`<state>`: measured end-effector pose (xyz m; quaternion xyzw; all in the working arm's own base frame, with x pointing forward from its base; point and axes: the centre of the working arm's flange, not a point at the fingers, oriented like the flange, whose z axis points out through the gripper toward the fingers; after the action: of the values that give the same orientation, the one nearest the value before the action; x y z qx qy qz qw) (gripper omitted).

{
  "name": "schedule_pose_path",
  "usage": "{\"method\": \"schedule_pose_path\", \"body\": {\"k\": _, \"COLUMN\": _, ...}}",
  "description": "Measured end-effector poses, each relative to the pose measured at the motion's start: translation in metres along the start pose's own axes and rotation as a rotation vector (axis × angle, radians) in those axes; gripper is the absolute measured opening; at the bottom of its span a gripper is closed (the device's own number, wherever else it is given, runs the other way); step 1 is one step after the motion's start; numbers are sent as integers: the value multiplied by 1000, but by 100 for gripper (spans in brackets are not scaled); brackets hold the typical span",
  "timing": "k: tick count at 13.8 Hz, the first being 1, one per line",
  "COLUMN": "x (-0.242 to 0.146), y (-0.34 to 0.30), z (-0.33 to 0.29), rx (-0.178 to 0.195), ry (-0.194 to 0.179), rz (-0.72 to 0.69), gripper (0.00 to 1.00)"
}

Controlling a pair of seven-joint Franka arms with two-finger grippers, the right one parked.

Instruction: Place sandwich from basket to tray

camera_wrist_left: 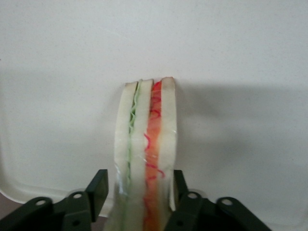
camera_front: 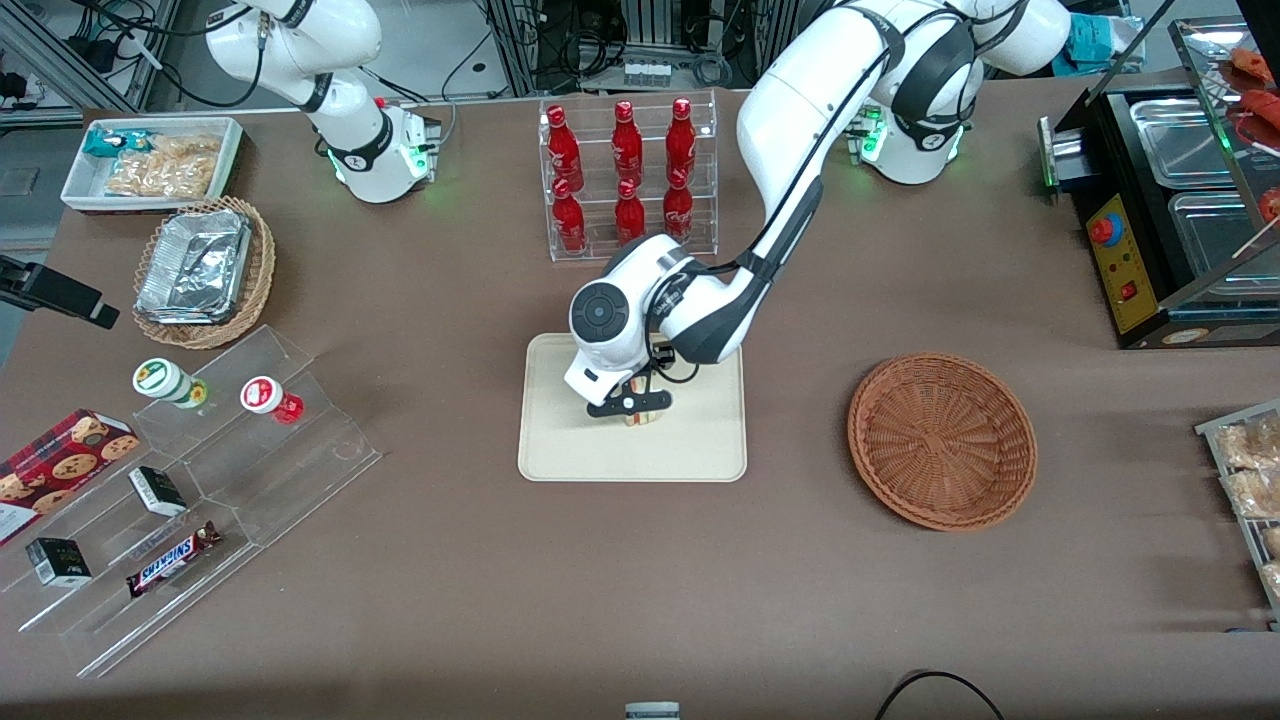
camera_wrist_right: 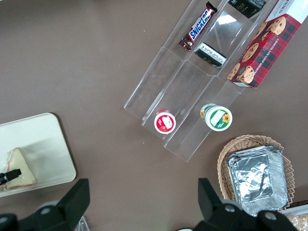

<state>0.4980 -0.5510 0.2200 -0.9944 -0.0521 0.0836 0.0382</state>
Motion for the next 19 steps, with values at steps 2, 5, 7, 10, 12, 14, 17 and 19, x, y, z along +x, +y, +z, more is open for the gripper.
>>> {"method": "schedule_pose_path", "body": {"k": 2, "x": 5, "y": -4, "z": -1, "rx": 0, "ry": 5, "rz": -10, "gripper": 89}}
{"method": "schedule_pose_path", "body": {"k": 5, "x": 30, "y": -19, "z": -13, "rx": -6, "ry": 37, "rz": -51, "gripper": 100}}
{"method": "schedule_pose_path", "body": {"k": 7, "x": 55, "y": -34, "z": -29, "rx": -15, "ry": 88, "rz": -94, "gripper": 100}}
{"method": "schedule_pose_path", "body": {"k": 10, "x": 90, "y": -65, "z": -77, "rx": -35, "ry": 180, "rz": -161, "gripper": 100}}
{"method": "schedule_pose_path", "body": {"k": 12, "x": 102, "y": -85, "z": -121, "rx": -62, "ry": 236, "rz": -198, "gripper": 100}}
{"method": "schedule_pose_path", "body": {"k": 14, "x": 113, "y": -116, "z": -163, "rx": -55, "ry": 271, "rz": -248, "gripper": 100}}
{"method": "schedule_pose_path", "body": {"k": 17, "x": 135, "y": -200, "z": -216, "rx": 47, "ry": 253, "rz": -300, "gripper": 100}}
{"method": "schedule_pose_path", "body": {"k": 19, "x": 159, "y": -281, "z": -244, "rx": 88, "ry": 202, "rz": -250, "gripper": 100}}
